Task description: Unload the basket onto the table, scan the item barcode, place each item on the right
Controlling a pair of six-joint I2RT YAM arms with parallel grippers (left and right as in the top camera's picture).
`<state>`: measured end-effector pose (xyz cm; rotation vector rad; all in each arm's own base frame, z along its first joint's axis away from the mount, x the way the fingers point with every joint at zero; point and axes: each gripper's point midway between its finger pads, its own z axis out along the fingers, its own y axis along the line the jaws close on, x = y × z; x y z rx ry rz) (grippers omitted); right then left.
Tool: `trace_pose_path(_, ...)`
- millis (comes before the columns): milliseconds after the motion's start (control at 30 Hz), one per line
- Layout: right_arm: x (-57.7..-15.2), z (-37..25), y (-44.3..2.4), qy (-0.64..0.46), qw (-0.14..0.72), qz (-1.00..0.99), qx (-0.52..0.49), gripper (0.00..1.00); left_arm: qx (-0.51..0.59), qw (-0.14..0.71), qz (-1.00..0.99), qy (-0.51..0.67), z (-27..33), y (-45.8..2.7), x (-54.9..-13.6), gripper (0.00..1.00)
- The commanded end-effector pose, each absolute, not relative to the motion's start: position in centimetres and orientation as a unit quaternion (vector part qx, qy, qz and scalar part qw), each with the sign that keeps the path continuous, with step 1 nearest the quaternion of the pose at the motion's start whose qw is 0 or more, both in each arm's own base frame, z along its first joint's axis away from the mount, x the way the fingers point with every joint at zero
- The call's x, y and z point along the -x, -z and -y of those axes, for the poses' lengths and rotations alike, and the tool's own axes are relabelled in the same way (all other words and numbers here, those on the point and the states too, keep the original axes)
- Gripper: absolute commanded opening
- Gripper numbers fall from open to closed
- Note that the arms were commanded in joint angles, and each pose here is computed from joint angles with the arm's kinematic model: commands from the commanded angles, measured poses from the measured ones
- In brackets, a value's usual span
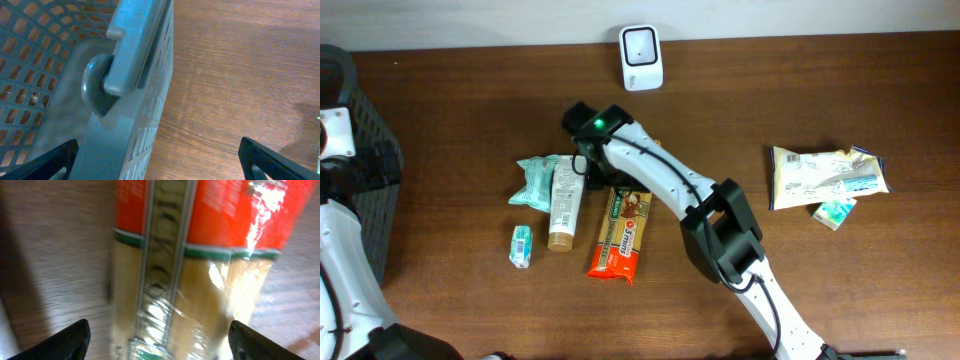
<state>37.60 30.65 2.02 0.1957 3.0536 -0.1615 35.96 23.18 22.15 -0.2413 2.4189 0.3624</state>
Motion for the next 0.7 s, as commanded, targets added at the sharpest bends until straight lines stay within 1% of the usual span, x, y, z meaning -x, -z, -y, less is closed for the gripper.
trace_pose_path(0, -37.3, -29.9, -2.0, 0.12, 0.089, -0.986, -0.067, 0.87, 0.093, 0.337, -0.927, -0.134, -23.2, -22.1, -36.1, 0.99)
trace_pose_path(100, -35.8, -28.8, 0.5, 0.16, 0.053, -0.984, -0.057, 0.86, 0.093, 0.337, -0.927, -0.134, -23.2, -22.1, -36.1, 0.99)
trace_pose_path(167, -35.1, -27.8, 1.0, 0.182, 0.034, -0.981, -0.054, 0.79, 0.093, 0.337, -0.927, -0.134, -23.2, -22.1, -36.1, 0.99)
trace_pose_path(233, -34.9, -26.9, 0.7, 0.199, 0.028, -0.978, -0.053, 0.75, 0.093, 0.337, -0.927, -0.134, -23.2, -22.1, -36.1, 0.99)
trace_pose_path(300, -34.7, -26.3, 0.6, 0.209, 0.021, -0.976, -0.051, 0.59, 0.093, 0.337, -0.927, -0.134, -23.2, -22.1, -36.1, 0.99)
trace_pose_path(333, -34.7, -26.3, 0.6, 0.209, 0.015, -0.978, -0.024, 0.49, 0.093, 0.337, -0.927, -0.134, -23.2, -22.1, -36.1, 0.99)
trace_pose_path(400, -34.7, -26.3, 0.6, 0.209, 0.004, -0.977, 0.031, 0.48, 0.093, 0.337, -0.927, -0.134, -23.2, -22.1, -36.1, 0.99)
trace_pose_path(433, -34.7, -26.3, 0.6, 0.209, -0.005, -0.976, 0.069, 0.43, 0.093, 0.337, -0.927, -0.134, -23.2, -22.1, -36.1, 0.99)
trace_pose_path(533, -34.7, -26.5, 0.5, 0.202, -0.014, -0.973, 0.106, 0.42, 0.093, 0.337, -0.927, -0.134, -23.2, -22.1, -36.1, 0.99)
trace_pose_path(567, -34.8, -26.8, 0.1, 0.196, -0.014, -0.974, 0.116, 0.4, 0.093, 0.337, -0.927, -0.134, -23.2, -22.1, -36.1, 0.99)
trace_pose_path(633, -35.0, -27.8, -1.4, 0.164, -0.013, -0.977, 0.134, 0.29, 0.093, 0.337, -0.927, -0.134, -23.2, -22.1, -36.1, 0.99)
trace_pose_path(667, -35.3, -28.6, -2.8, 0.135, -0.011, -0.979, 0.15, 0.25, 0.093, 0.337, -0.927, -0.134, -23.2, -22.1, -36.1, 0.99)
